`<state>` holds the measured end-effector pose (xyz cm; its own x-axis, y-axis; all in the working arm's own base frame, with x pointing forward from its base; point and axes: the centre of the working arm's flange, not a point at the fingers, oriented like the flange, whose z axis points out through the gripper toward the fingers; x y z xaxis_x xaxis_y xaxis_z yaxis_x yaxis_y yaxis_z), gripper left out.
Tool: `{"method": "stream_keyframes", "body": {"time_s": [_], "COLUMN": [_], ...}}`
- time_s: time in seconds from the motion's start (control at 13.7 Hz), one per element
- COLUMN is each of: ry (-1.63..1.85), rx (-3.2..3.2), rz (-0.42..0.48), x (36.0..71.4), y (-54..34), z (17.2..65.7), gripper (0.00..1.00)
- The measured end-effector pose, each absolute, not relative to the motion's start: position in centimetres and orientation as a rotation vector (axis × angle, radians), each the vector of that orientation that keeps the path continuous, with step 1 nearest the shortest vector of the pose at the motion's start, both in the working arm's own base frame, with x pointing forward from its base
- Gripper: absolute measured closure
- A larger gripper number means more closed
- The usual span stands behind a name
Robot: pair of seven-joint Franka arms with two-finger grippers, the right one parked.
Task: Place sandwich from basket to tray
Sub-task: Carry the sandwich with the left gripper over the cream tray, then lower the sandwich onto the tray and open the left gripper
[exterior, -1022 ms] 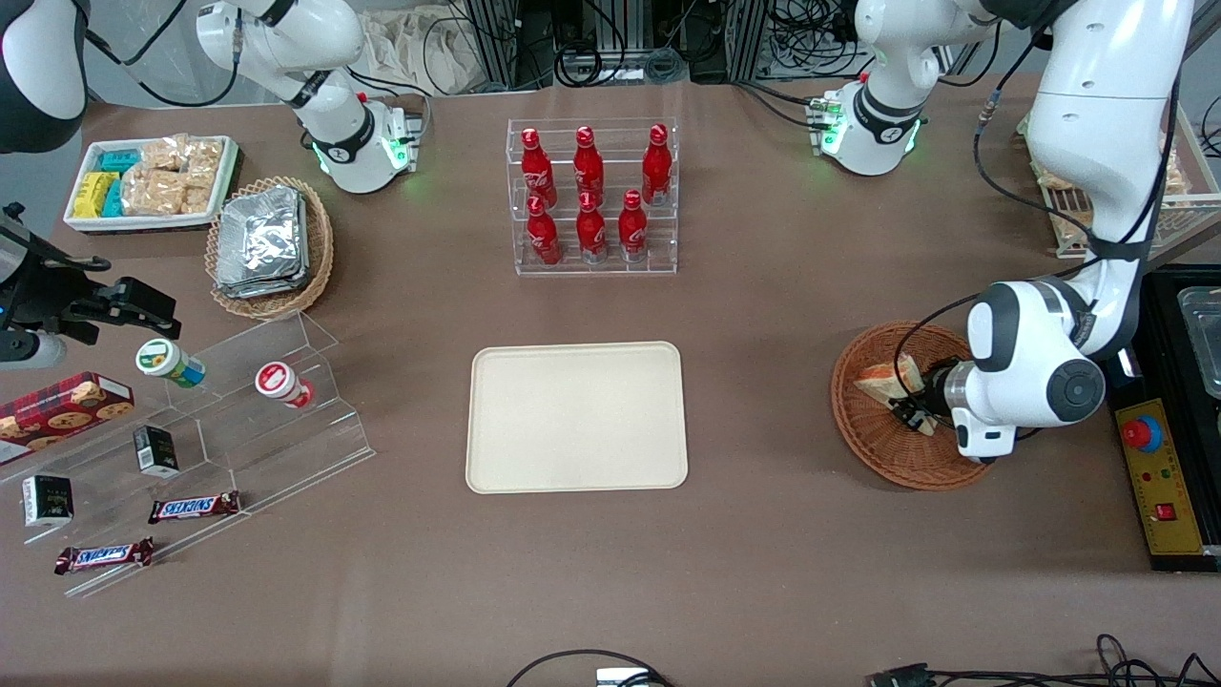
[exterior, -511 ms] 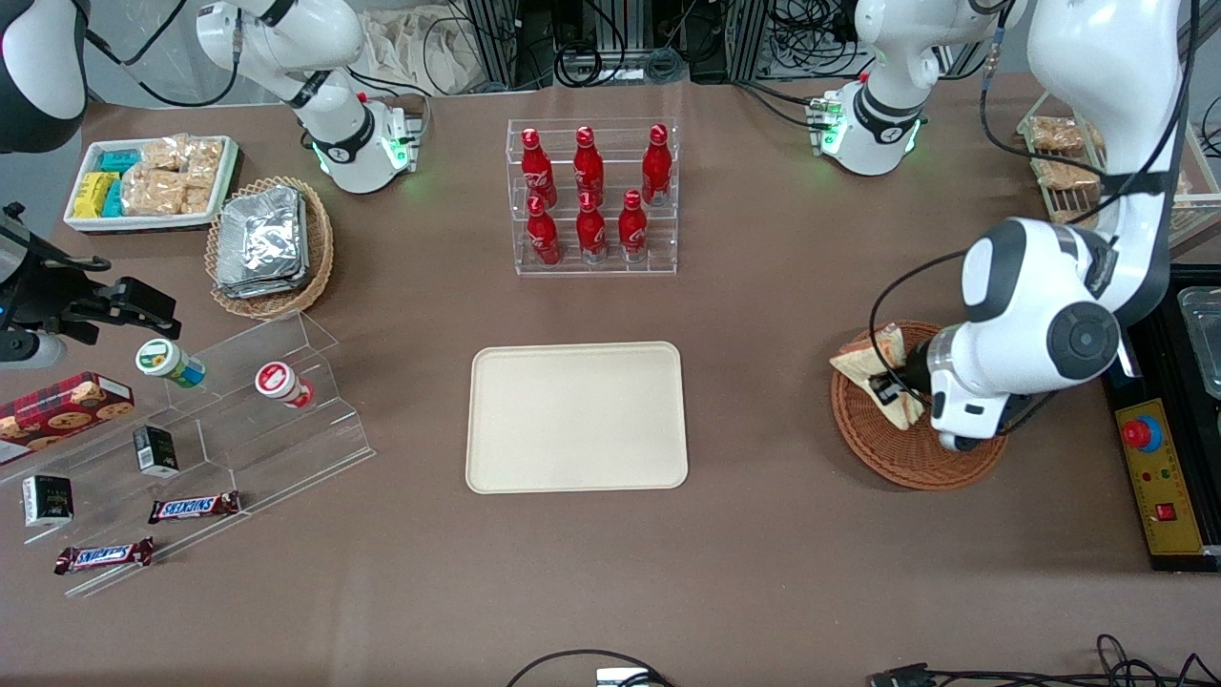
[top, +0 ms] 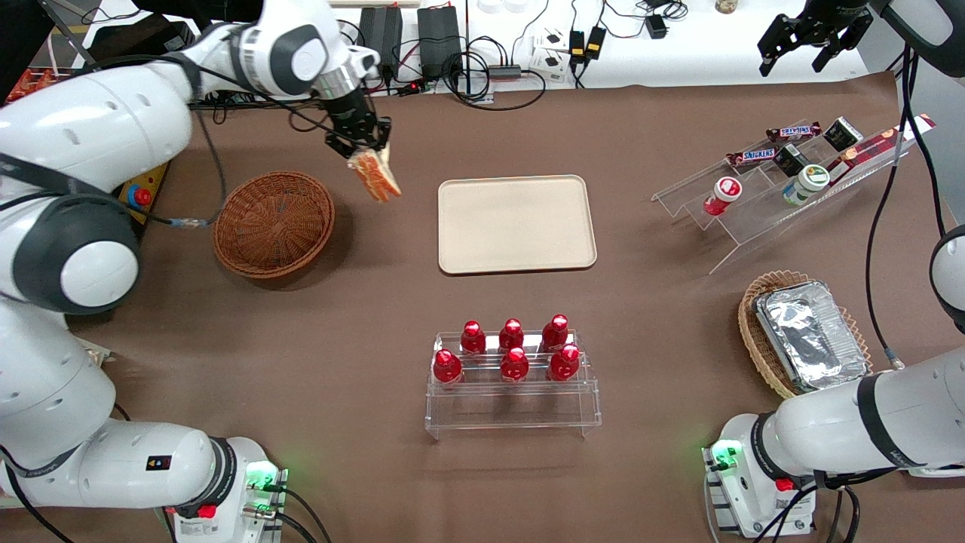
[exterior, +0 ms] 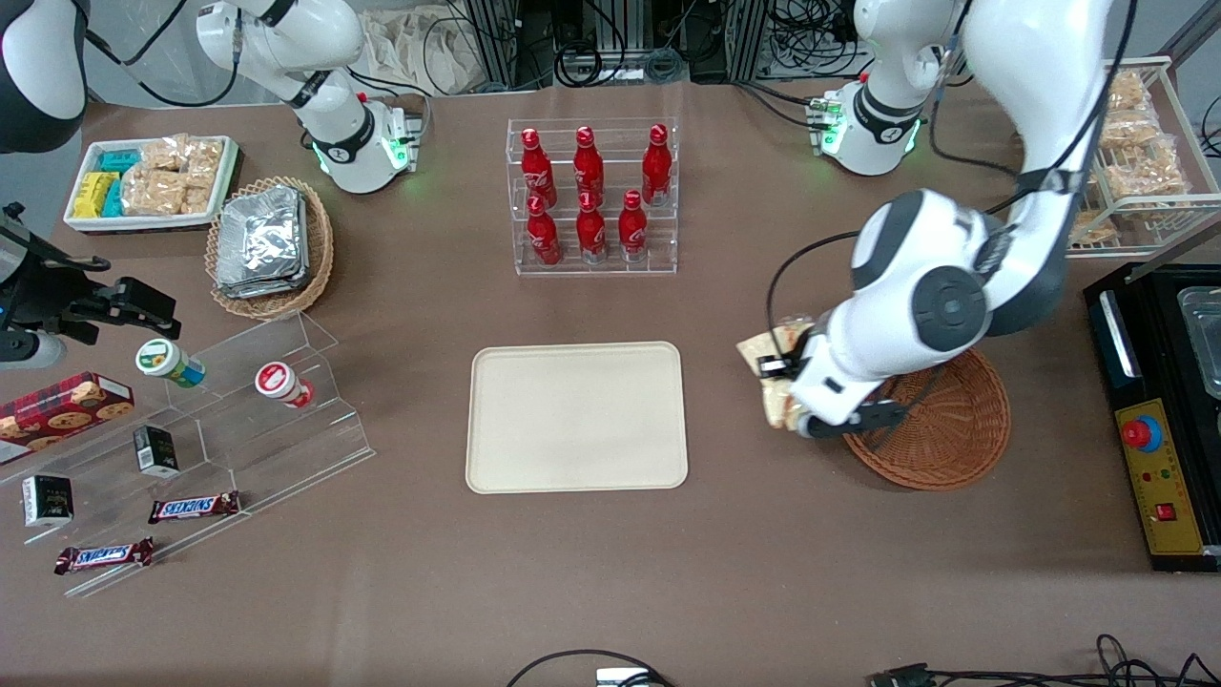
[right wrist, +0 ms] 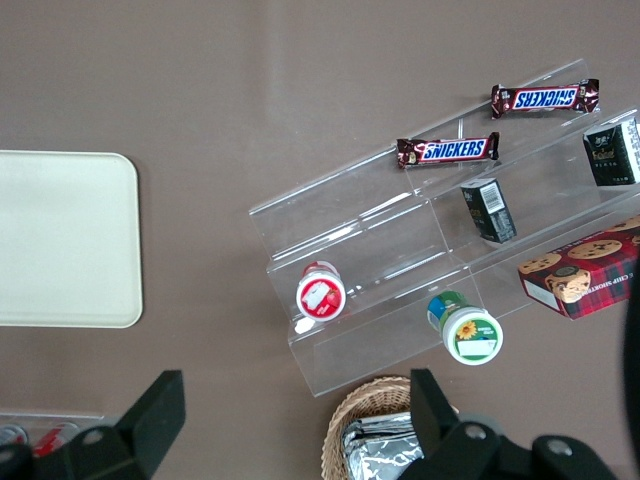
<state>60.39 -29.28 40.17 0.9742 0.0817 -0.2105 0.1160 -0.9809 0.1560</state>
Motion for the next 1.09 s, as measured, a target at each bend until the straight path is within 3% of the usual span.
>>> {"method": "stream_keyframes", "body": {"time_s": [0.29,0.66,1.02,1.09], "ry": [-0.051,-0.205,-0.257,-0.258], "rx": [2.905,2.848,2.852,2.854], "rz": [-0.398,-0.442,-0.426,-0.419], "x": [60.2,60.3,59.3,59.4], "y": [-37.4,-39.6,-41.3,-41.3], "z": [32.8,23.7,20.9,20.9], "gripper": [0.84,0.84,0.81,0.74]}}
